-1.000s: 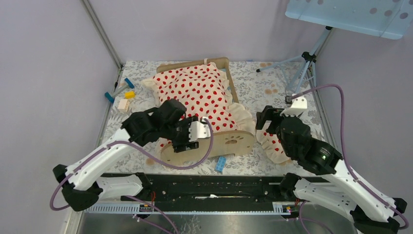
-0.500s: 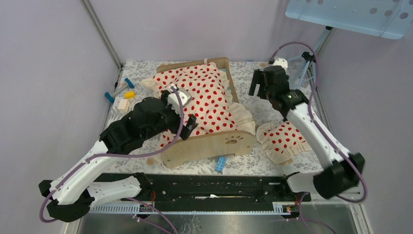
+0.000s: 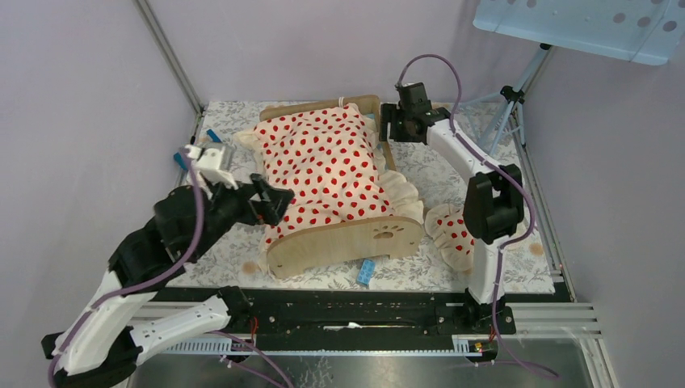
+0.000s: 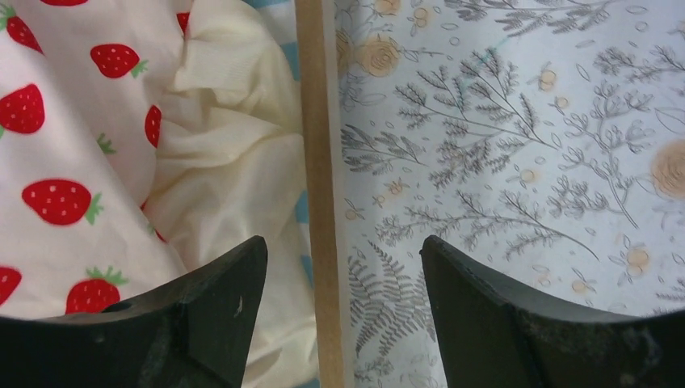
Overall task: Set up the pet bed
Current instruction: Adjust the bed frame at the center of the board.
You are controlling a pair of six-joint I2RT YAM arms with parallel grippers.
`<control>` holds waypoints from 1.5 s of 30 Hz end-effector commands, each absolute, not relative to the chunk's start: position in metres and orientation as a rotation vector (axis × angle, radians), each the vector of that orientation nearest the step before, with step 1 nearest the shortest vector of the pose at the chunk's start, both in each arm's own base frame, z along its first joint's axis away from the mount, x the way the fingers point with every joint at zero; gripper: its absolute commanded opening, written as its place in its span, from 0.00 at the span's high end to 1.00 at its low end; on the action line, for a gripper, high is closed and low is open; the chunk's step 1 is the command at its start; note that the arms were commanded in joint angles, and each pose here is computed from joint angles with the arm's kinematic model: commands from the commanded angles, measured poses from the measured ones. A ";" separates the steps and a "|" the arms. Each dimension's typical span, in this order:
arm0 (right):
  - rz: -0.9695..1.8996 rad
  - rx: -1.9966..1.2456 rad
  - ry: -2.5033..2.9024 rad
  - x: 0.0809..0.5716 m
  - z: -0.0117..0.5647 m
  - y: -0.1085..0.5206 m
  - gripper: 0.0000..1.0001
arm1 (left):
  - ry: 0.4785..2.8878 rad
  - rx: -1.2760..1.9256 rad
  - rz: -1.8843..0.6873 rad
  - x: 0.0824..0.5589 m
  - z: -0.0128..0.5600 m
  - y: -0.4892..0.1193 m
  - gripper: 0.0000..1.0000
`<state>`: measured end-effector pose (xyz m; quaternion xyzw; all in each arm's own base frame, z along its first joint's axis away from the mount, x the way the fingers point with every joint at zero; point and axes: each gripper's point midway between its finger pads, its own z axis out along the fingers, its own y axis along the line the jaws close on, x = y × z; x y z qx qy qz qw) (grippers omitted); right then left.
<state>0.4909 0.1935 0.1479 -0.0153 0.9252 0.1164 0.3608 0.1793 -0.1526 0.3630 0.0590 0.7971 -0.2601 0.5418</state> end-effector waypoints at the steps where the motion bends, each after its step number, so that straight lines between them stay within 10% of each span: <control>1: 0.379 -0.126 2.375 0.503 0.154 0.209 0.24 | 1.858 0.024 -0.639 0.176 0.369 -0.137 0.01; 9: 0.309 -0.132 2.460 0.519 0.120 0.209 0.39 | 1.760 -0.013 -0.718 0.185 0.398 -0.149 0.01; 18: 0.306 0.205 2.363 0.536 0.146 0.202 1.00 | 1.888 -0.011 -0.588 0.177 0.364 -0.128 0.01; 41: 0.495 1.323 1.724 0.451 0.179 0.191 1.00 | 1.946 -0.212 -0.363 0.198 0.360 -0.105 0.01; 45: 0.581 1.155 1.803 0.438 0.188 0.233 0.65 | 1.955 -0.293 -0.314 0.203 0.351 -0.099 0.01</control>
